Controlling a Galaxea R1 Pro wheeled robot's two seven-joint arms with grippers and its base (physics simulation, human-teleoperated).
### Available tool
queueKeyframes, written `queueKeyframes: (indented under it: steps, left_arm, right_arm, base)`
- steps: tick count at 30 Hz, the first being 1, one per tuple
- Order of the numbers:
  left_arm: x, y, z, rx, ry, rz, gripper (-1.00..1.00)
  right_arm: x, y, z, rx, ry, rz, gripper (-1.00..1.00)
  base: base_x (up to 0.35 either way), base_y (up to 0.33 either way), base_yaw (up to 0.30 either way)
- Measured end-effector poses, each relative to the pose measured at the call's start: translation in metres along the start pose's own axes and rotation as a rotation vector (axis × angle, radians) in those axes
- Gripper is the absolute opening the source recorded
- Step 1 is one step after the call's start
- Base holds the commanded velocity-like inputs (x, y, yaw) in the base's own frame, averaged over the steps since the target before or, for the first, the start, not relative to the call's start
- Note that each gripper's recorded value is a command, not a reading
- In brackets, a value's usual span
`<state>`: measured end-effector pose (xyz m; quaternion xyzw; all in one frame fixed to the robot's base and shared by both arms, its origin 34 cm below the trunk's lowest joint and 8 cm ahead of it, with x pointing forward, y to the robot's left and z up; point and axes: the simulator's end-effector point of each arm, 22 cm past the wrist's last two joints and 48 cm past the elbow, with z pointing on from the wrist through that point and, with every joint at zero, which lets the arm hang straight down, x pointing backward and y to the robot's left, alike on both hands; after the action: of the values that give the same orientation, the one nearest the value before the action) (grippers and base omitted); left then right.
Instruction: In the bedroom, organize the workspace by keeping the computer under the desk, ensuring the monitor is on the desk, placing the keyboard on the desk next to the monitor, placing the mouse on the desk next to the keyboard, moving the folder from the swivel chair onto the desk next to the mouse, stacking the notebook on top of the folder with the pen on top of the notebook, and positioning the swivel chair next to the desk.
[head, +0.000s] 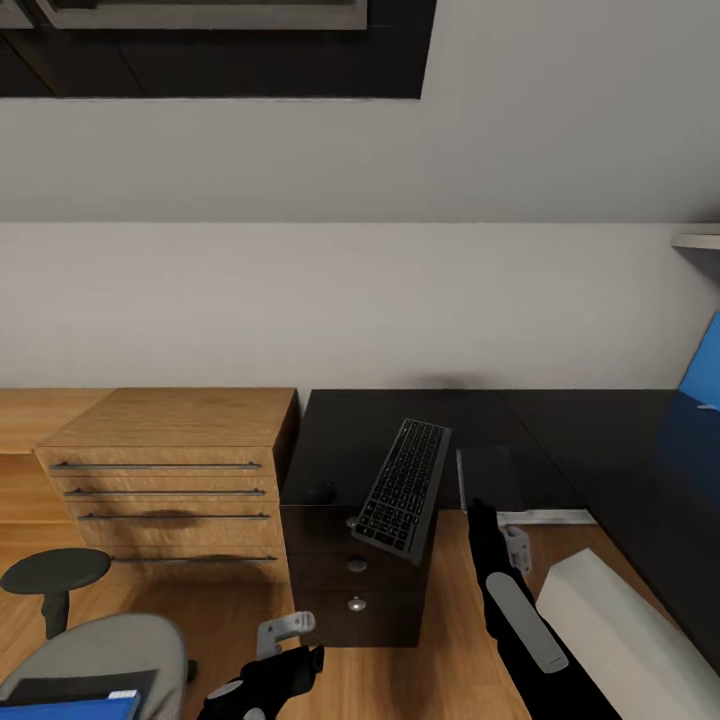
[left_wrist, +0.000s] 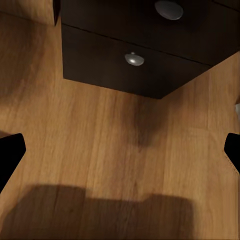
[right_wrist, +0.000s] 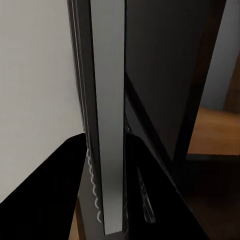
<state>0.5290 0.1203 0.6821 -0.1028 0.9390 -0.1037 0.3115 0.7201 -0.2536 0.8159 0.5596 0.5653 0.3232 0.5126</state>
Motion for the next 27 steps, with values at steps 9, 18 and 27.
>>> queueKeyframes:
  steps: [9,18,27]
  left_arm:
    - [0.005,0.003,0.008,0.001,-0.004,0.000,1.00]
    - [0.015,0.007,0.020,0.001,-0.005,0.000,1.00]
    - [0.026,0.011,0.032,0.001,-0.005,0.000,1.00]
  right_arm:
    - [0.001,-0.011,0.003,-0.002,-0.005,0.001,-1.00]
    - [0.003,-0.027,0.006,-0.002,-0.007,0.001,-1.00]
    - [0.006,-0.043,0.009,-0.002,-0.007,0.001,-1.00]
  base:
    - [0.000,0.000,0.000]
    - [0.000,0.000,0.000]
    - [0.000,0.000,0.000]
